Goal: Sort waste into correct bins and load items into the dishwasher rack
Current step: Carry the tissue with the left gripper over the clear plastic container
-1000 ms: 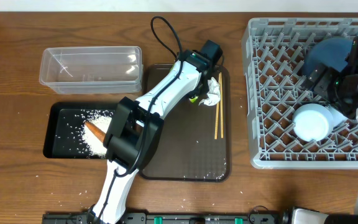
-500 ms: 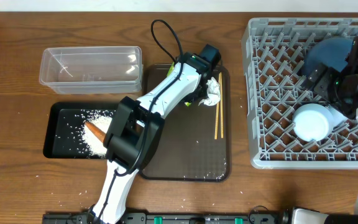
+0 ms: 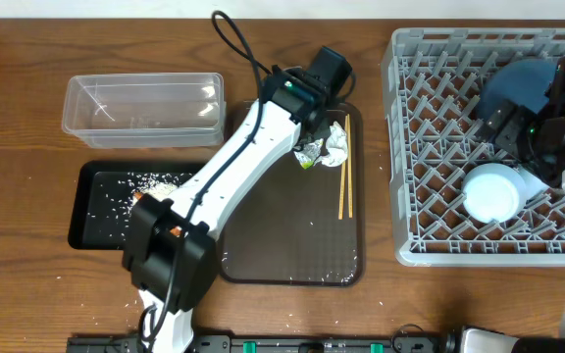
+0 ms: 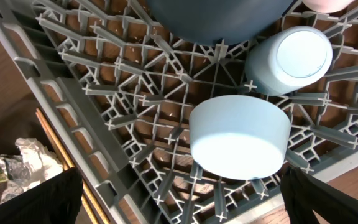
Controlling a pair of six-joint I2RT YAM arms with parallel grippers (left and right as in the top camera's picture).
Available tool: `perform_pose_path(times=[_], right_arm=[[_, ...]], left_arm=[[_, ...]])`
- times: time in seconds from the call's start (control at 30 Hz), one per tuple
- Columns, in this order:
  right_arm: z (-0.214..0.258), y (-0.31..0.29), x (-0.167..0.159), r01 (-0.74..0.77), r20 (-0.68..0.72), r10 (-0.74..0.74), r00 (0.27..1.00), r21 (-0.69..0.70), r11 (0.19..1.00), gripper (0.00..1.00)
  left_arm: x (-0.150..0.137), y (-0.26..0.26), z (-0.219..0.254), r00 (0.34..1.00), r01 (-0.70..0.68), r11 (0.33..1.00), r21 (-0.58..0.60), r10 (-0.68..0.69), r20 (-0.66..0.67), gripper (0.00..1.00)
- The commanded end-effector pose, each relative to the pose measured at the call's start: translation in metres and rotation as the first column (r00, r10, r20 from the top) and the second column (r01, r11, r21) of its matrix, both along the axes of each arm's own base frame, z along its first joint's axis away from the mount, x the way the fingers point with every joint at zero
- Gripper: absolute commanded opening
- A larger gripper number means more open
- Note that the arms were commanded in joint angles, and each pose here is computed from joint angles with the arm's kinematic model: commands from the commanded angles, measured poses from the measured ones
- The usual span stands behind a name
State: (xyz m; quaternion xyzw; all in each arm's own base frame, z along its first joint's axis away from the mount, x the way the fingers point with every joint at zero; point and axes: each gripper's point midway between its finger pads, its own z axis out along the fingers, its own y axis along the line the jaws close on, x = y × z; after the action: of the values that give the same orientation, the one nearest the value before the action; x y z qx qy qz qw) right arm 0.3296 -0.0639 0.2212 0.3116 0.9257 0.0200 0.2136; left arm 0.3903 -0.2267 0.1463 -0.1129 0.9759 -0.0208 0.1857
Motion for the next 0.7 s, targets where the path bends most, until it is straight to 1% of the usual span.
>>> perform_pose_path(times=[0.0,0.1,0.2,0.37,0.47,0.67], right_arm=[[0.001,-0.002,0.0,0.017,0.003,-0.017,1.0,0.004,1.0,0.99],[0.001,-0.002,0.0,0.017,0.003,-0.017,1.0,0.005,1.0,0.99],[0.001,-0.002,0.0,0.017,0.003,-0.017,1.0,0.005,1.0,0.99],[0.001,-0.002,0.0,0.017,0.003,-0.017,1.0,0.004,1.0,0.99],[0.001,-0.002,0.0,0.017,0.003,-0.017,1.0,0.004,1.0,0.99],[0.001,-0.002,0.0,0.017,0.003,-0.017,1.0,0.004,1.0,0.99]], left_arm=[[0.005,0.01,0.012,0.999,-0.025,1.0,0.0,0.025,0.028,0.06],[0.009,0.02,0.029,0.996,-0.049,0.999,-0.016,0.05,0.068,0.06],[0.015,0.041,0.05,0.987,-0.097,0.995,-0.014,0.098,0.126,0.06],[0.03,0.093,0.077,0.954,-0.22,0.975,0.012,0.212,0.213,0.06],[0.041,0.131,0.078,0.928,-0.307,0.951,0.045,0.288,0.237,0.06],[0.063,0.188,0.054,0.895,-0.417,0.906,0.079,0.393,0.213,0.06]])
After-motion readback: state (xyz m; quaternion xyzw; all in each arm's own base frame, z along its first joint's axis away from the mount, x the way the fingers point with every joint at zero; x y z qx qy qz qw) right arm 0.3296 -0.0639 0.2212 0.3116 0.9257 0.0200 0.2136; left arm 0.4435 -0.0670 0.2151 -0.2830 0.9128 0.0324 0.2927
